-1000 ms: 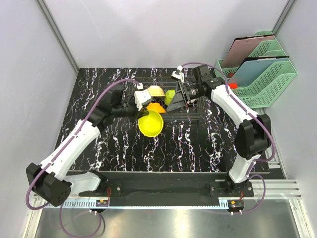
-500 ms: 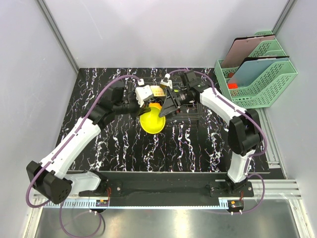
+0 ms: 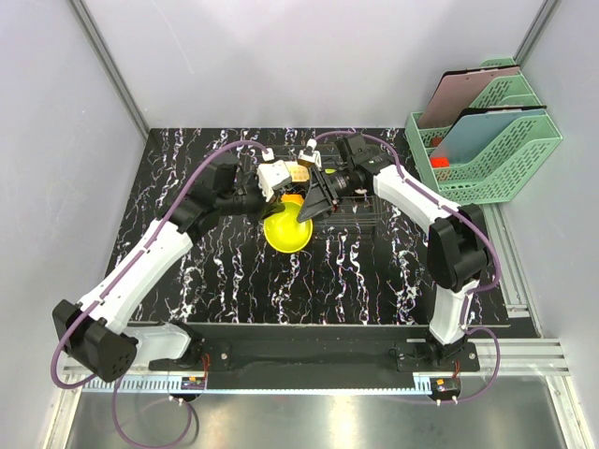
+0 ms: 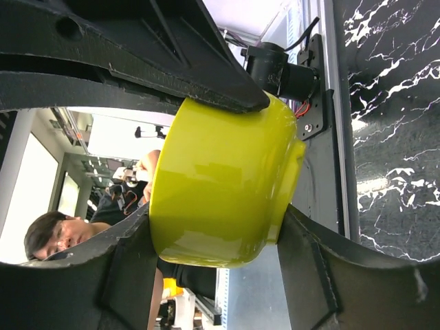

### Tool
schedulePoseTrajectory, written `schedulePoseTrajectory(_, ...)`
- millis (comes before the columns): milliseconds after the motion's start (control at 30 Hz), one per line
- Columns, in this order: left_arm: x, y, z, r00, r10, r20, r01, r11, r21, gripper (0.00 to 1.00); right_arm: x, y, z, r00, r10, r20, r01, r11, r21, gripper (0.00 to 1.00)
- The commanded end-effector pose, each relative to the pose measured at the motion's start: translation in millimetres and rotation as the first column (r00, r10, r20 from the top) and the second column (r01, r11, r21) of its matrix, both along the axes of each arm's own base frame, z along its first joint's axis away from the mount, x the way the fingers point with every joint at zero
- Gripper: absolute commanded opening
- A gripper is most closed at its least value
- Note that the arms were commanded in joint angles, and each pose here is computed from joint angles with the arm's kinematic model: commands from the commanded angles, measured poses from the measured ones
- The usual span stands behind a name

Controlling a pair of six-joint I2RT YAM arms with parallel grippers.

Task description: Load the bowls into the dish rack

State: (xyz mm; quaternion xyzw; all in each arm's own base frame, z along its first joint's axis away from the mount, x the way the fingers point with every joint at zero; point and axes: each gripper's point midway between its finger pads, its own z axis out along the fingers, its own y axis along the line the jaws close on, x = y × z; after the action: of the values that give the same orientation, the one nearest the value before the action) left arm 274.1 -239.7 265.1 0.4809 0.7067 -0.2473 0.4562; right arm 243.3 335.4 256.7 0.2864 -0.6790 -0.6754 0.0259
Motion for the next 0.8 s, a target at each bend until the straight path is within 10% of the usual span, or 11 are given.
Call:
schedulePoseTrajectory(0,6.4,-9.6,31.6,0.995,-0.015,0.096,0.021,0.998,-0.065,0.0,-15.9,-6.5,31.8,0.994,0.112,-0.014,-0.109,0.986,0.128,0.42)
schedulePoseTrajectory(133,7.4,-8.7,28.8,0.996,-0.009,0.093,0.014,0.998,-0.059,0.01,-16.2,-8.2,30.9,0.991,0.129,-0.033,-0.124,0.983,0.135,0.26)
schedulePoseTrajectory(333,13.8,-3.5,33.2,0.994,0.031,0.106,-0.024,0.998,-0.059,0.99,-12.3,-5.3,26.4,0.993,0.112,-0.022,-0.109,0.987,0.12,0.07)
schedulePoseTrajectory(667,40.5,82.6,51.7,0.959,0.257,0.121,-0.241,0.962,-0.13,0.99,35.5,-14.7,23.7,0.989,-0.116,0.096,0.113,0.993,0.031,0.0)
schedulePoseTrajectory(767,38.8,109.2,37.5,0.944,0.313,0.1,-0.3,0.945,-0.128,0.99,65.6,-34.4,6.7,0.926,-0.201,0.32,0.248,0.962,-0.113,0.0)
